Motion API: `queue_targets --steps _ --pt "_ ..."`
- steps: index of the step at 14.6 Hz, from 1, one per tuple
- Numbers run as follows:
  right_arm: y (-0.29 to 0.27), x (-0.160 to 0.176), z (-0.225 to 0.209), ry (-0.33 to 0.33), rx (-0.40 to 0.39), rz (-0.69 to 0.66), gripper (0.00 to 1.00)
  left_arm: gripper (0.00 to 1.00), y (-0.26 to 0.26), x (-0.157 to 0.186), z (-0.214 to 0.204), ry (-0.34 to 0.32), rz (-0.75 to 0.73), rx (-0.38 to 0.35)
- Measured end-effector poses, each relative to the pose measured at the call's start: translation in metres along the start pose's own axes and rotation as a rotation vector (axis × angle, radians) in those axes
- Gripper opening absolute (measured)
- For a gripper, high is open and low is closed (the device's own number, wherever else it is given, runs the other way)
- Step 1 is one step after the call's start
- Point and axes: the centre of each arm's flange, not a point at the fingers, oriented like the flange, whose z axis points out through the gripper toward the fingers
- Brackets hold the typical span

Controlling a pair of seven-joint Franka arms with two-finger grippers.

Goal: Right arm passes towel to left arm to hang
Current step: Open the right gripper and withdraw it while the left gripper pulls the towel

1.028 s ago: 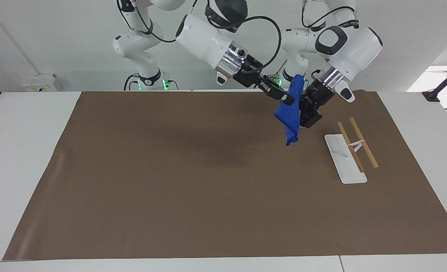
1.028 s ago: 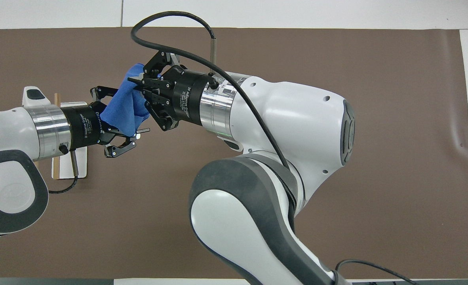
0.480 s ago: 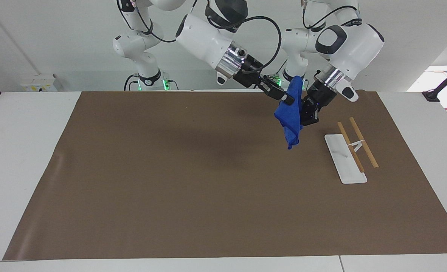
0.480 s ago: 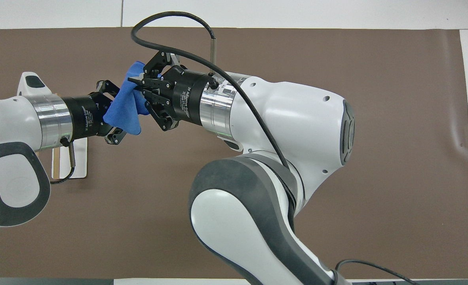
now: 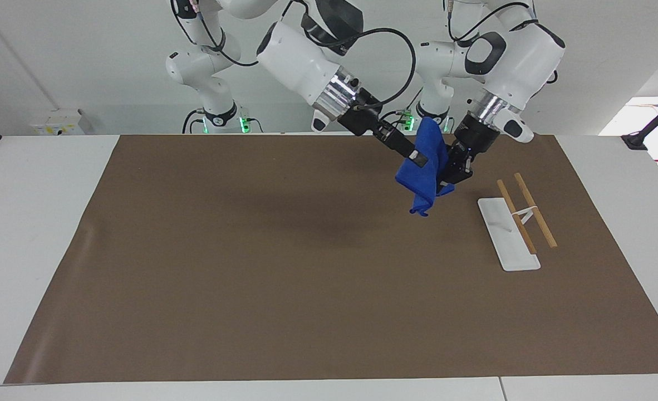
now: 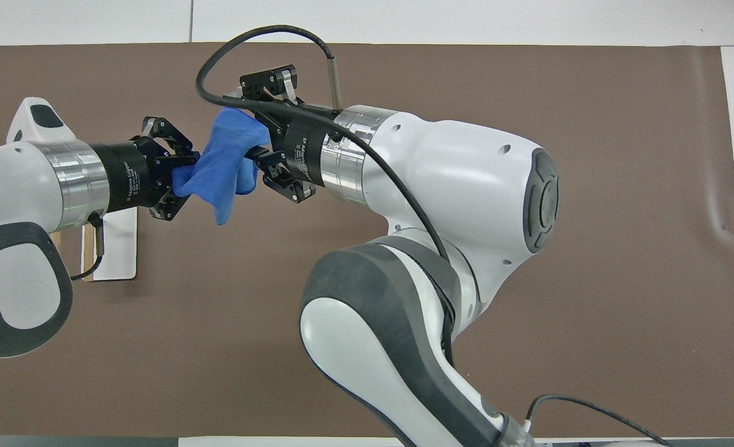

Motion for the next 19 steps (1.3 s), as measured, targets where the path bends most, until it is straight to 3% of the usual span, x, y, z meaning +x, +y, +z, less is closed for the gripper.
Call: queue_targets --steps 2,3,8,12,16,19 --pt "0.007 0.021 0.003 0.115 -0.057 -0.17 0.93 0.02 0.001 0.002 -0.002 0.087 0.082 0.011" --pt "0.011 0.039 0.003 0.154 -0.102 -0.259 1.0 0.02 0.003 0.003 -0.004 0.14 0.132 0.018" --pt "0.037 0.154 -0.038 0.165 -0.35 -0.612 1.0 0.02 0.008 0.013 -0.012 0.311 0.276 0.04" --pt "0.058 0.234 -0.091 0.203 -0.568 -0.781 1.0 0.02 0.011 0.057 -0.024 0.367 0.286 0.043" --pt "0.072 0.276 -0.13 0.211 -0.812 -0.924 1.0 0.02 0.011 0.121 -0.043 0.427 0.253 -0.003" --pt "0.072 0.289 -0.161 0.186 -0.919 -0.985 1.0 0.02 0.002 0.166 -0.056 0.469 0.248 -0.009"
